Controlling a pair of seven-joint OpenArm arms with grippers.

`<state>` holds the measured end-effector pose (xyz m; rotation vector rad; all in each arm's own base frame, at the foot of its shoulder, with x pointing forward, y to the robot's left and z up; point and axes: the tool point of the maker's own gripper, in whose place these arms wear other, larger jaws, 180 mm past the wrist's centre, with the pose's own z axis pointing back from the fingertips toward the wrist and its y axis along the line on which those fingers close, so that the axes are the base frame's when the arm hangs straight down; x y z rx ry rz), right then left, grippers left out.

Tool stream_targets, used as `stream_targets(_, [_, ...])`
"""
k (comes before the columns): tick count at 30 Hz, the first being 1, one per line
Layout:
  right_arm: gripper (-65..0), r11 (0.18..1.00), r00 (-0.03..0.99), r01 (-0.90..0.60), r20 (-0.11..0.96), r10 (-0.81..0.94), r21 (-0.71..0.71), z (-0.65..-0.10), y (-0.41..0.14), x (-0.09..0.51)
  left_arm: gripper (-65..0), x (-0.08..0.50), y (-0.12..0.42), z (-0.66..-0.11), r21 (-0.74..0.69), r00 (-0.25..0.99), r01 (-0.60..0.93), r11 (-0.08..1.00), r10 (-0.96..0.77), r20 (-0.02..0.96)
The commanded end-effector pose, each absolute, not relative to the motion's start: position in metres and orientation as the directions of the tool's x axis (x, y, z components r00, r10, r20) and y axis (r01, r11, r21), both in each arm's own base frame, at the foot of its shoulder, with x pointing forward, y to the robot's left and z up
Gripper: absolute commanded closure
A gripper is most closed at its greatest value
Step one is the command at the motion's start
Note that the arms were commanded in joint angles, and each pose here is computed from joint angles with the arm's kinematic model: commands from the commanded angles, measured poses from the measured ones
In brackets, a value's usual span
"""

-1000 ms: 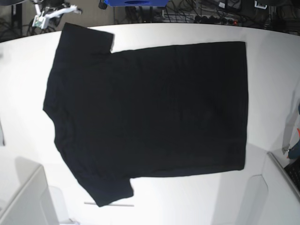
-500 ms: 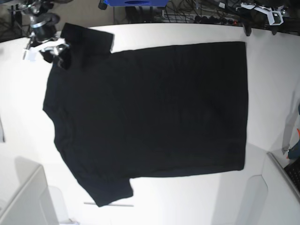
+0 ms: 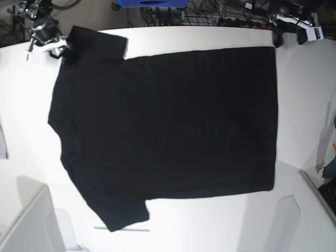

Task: Fold the T-shirt properly
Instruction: 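Lower both grippers and grasp the shirt's shoulder corners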

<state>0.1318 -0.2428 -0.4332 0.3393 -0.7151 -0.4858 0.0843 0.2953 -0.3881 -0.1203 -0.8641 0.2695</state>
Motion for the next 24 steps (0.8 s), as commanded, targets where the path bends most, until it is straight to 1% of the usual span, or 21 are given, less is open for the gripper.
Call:
stream_targets(1, [-29.6, 0.843, 0.680, 0.300, 0.520, -0.517, 0.446, -0.436, -0.240, 0.121, -53.2, 0.086, 0.295, -0.384, -0.216, 0.617, -0.166, 0.962, 0.273, 0.739])
stream_targets(3, [-24.8, 0.846, 0.703, 0.280, 0.502, -0.503, 0.454, -0.439, -0.230, 0.117, -53.3, 0.088, 0.290, -0.388, -0.228, 0.636, -0.157, 0.961, 0.276, 0.721])
stream_targets(4, [-23.4, 0.846, 0.712, 0.274, 0.495, -0.498, 0.457, -0.441, -0.226, 0.116, -53.3, 0.091, 0.288, -0.390, -0.235, 0.636, -0.162, 0.958, 0.283, 0.718])
stream_targets(8, [-20.6, 0.843, 0.710, 0.275, 0.493, -0.503, 0.463, -0.441, -0.223, 0.115, -53.3, 0.097, 0.282, -0.395, -0.260, 0.627, -0.181, 0.948, 0.315, 0.712])
stream_targets(9, [-17.4, 0.843, 0.710, 0.275, 0.493, -0.503, 0.463, -0.441, -0.223, 0.115, -53.3, 0.098, 0.280, -0.397, -0.267, 0.627, -0.185, 0.946, 0.323, 0.709])
stream_targets(12, [-0.9, 0.843, 0.712, 0.274, 0.492, -0.501, 0.463, -0.442, -0.223, 0.115, -53.3, 0.105, 0.271, -0.403, -0.290, 0.641, -0.188, 0.939, 0.341, 0.688])
stream_targets(13, [0.0, 0.843, 0.713, 0.274, 0.491, -0.501, 0.463, -0.442, -0.223, 0.115, -53.3, 0.107, 0.269, -0.406, -0.295, 0.650, -0.191, 0.936, 0.346, 0.677])
stream_targets(22, [0.0, 0.844, 0.714, 0.272, 0.491, -0.500, 0.463, -0.442, -0.223, 0.115, -52.7, 0.114, 0.261, -0.428, -0.325, 0.694, -0.210, 0.922, 0.375, 0.615])
stream_targets(23, [0.0, 0.844, 0.714, 0.271, 0.492, -0.498, 0.462, -0.442, -0.223, 0.115, -50.2, 0.114, 0.261, -0.429, -0.327, 0.695, -0.212, 0.921, 0.377, 0.612])
stream_targets(24, [0.0, 0.844, 0.714, 0.271, 0.492, -0.498, 0.462, -0.442, -0.223, 0.115, -43.9, 0.113, 0.262, -0.430, -0.327, 0.696, -0.215, 0.920, 0.379, 0.610])
